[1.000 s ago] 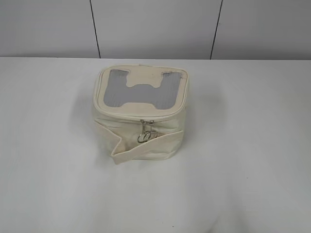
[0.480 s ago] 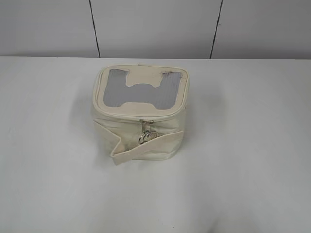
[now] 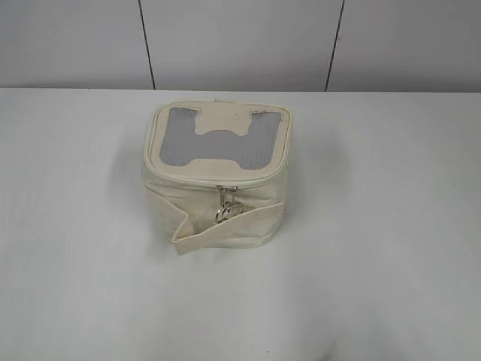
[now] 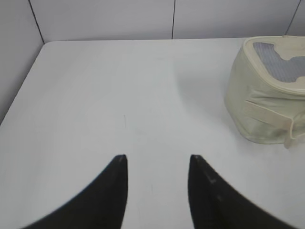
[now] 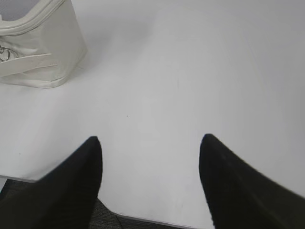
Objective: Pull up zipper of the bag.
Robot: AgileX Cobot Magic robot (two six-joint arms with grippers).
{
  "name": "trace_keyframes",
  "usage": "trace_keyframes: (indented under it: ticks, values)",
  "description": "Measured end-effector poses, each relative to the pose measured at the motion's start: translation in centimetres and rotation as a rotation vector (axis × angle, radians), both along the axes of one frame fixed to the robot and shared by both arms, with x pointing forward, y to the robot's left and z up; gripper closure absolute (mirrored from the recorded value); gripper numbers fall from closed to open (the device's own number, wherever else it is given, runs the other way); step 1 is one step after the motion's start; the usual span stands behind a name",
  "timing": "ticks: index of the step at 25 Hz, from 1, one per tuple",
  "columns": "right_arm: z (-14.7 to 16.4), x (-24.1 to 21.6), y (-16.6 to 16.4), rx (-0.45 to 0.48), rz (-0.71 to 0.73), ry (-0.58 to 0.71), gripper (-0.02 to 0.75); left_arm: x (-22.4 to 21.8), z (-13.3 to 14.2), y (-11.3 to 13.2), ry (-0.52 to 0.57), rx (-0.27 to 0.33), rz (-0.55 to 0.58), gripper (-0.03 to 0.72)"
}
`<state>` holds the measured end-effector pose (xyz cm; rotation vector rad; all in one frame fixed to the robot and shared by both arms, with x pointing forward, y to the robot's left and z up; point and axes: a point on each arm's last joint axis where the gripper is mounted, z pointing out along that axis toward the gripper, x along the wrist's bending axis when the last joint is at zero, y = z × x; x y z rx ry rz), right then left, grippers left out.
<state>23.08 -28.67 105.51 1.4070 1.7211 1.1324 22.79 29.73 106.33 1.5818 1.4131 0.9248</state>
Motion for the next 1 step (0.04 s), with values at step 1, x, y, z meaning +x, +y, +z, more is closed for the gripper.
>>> trace_keyframes:
  ticks: [1]
  values:
    - [0.0, 0.0, 0.0, 0.0, 0.0, 0.0, 0.232, 0.0, 0.0, 0.0, 0.0, 0.0, 0.0, 0.356]
